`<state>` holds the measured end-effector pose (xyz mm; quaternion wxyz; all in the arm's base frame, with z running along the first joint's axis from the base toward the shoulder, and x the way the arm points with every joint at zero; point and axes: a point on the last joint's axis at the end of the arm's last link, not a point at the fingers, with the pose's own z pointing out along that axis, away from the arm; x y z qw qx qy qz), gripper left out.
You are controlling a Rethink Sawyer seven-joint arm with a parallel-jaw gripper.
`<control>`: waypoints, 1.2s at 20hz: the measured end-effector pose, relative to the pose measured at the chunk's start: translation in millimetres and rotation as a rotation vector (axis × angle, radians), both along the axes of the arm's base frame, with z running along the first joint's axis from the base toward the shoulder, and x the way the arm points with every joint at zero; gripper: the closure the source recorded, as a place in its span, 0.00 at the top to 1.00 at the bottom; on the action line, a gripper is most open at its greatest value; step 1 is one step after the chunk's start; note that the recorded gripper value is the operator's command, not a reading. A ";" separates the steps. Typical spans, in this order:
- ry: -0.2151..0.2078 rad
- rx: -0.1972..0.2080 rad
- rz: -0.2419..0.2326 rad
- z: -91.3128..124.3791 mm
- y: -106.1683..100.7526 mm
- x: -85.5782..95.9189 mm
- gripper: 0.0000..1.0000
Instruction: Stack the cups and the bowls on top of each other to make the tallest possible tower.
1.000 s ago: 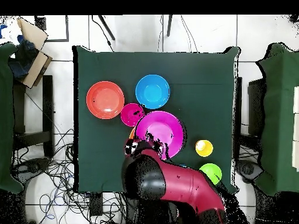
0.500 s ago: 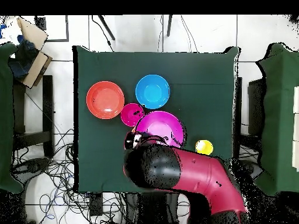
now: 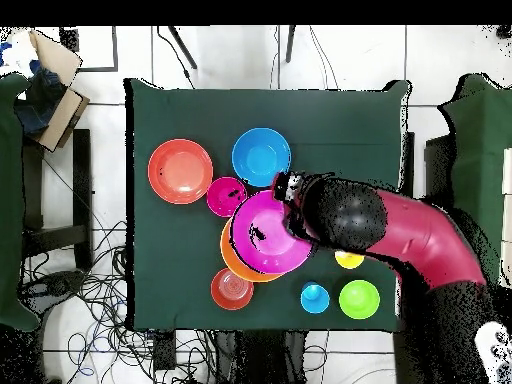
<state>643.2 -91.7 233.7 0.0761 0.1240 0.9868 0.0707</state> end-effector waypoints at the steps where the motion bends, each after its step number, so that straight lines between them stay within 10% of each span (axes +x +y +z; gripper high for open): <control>1: 0.001 0.003 0.000 -5.2 -4.8 3.0 1.00; 12: 0.011 0.090 -0.026 -51.3 -55.1 7.9 1.00; 24: -0.069 0.157 -0.065 -3.6 -95.5 -4.0 1.00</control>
